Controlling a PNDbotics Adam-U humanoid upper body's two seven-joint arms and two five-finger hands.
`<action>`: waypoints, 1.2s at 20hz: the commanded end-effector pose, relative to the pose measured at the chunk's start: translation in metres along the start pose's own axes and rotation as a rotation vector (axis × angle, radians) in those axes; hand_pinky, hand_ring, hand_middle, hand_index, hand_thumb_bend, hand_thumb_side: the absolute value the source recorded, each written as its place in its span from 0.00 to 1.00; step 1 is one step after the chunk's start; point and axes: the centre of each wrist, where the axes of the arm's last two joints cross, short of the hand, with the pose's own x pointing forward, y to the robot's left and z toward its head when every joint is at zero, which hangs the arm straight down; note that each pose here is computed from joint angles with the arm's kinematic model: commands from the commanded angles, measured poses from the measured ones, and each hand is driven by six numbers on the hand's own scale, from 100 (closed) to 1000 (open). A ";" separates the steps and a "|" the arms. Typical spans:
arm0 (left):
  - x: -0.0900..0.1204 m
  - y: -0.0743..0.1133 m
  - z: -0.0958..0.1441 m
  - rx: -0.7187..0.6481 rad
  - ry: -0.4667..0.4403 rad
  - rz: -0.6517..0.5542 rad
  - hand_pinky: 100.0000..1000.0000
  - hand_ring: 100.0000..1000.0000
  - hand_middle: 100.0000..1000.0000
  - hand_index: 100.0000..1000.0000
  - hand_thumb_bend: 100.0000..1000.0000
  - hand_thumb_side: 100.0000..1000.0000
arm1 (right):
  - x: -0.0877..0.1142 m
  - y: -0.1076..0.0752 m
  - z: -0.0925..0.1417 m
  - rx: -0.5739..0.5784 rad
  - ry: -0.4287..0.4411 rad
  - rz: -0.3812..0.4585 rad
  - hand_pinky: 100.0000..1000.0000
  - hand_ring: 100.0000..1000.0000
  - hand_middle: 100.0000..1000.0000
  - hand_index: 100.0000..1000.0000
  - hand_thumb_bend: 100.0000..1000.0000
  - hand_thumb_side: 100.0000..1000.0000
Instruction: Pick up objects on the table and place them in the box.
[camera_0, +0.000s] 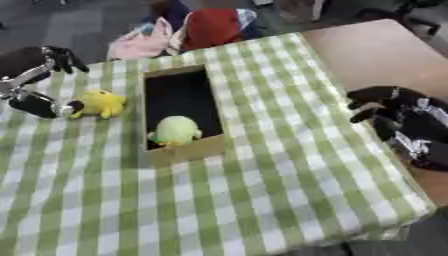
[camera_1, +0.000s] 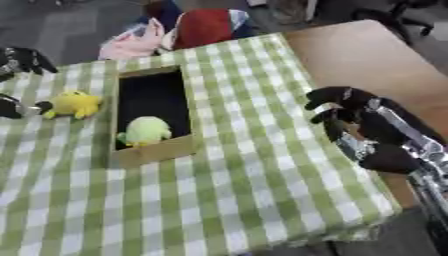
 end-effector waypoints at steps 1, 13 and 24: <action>-0.020 0.011 0.012 0.019 0.073 -0.030 0.66 0.65 0.68 0.76 0.35 0.01 | 0.006 -0.008 -0.001 0.004 -0.013 0.033 0.70 0.93 0.69 0.86 0.00 0.38; -0.033 -0.012 0.011 0.079 0.163 -0.049 0.65 0.64 0.66 0.76 0.34 0.00 | 0.009 -0.008 -0.007 0.024 -0.035 0.041 0.70 0.93 0.69 0.86 0.00 0.39; -0.037 -0.021 0.012 0.068 0.188 -0.069 0.65 0.64 0.65 0.75 0.33 0.00 | 0.011 -0.008 -0.011 0.034 -0.051 0.049 0.70 0.93 0.69 0.86 0.00 0.40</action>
